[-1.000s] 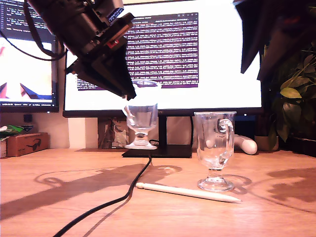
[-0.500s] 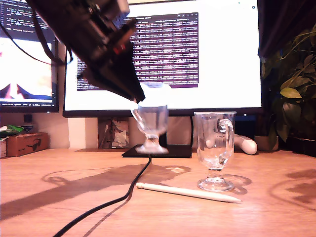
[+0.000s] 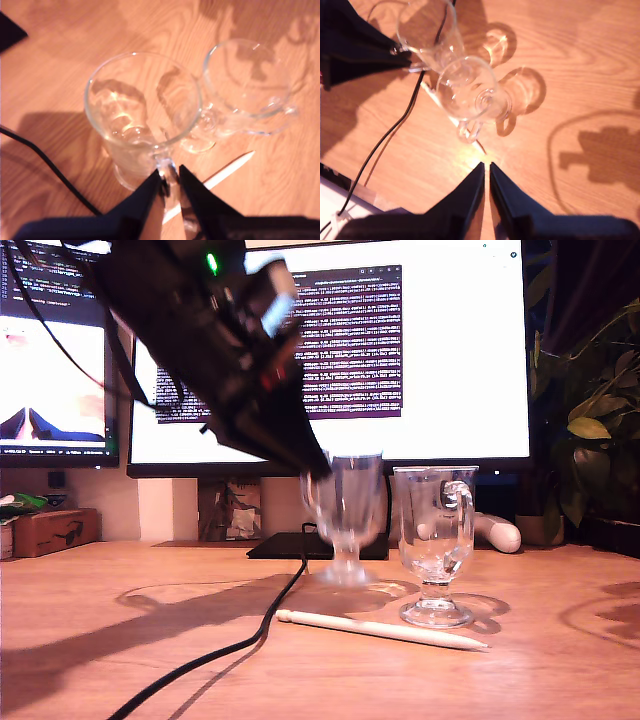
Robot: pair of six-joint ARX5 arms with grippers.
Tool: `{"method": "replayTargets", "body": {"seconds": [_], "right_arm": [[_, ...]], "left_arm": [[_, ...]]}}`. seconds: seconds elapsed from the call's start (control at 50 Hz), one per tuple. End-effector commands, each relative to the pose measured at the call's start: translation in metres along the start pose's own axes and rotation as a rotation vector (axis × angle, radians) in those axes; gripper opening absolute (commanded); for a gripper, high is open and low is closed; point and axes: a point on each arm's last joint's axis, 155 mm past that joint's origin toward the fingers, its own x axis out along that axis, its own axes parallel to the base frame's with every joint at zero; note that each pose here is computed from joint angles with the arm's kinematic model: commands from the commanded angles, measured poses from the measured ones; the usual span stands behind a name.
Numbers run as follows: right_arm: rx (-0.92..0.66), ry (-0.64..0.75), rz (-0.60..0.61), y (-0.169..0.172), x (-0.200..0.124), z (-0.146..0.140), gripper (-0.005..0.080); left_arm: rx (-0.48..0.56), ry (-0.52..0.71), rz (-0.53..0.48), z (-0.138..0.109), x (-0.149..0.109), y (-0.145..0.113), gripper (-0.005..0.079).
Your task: Pick the small glass cups in front of you with each of your hands, and place them behind the white pen
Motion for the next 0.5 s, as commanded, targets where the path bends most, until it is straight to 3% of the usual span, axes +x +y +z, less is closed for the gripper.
{"method": "replayTargets", "body": {"seconds": [0.0,0.48], "right_arm": [[-0.001,-0.011,0.001,-0.0003,-0.0001,0.0035,-0.0011],[-0.007,-0.037,0.004,0.0006,-0.0003,0.01,-0.0011]], "left_arm": [[0.024,-0.032,-0.012,0.0116,0.0021,-0.0027,-0.0022],[0.016,-0.008,-0.028,0.0042,0.0104,-0.0038,-0.0022]]}}
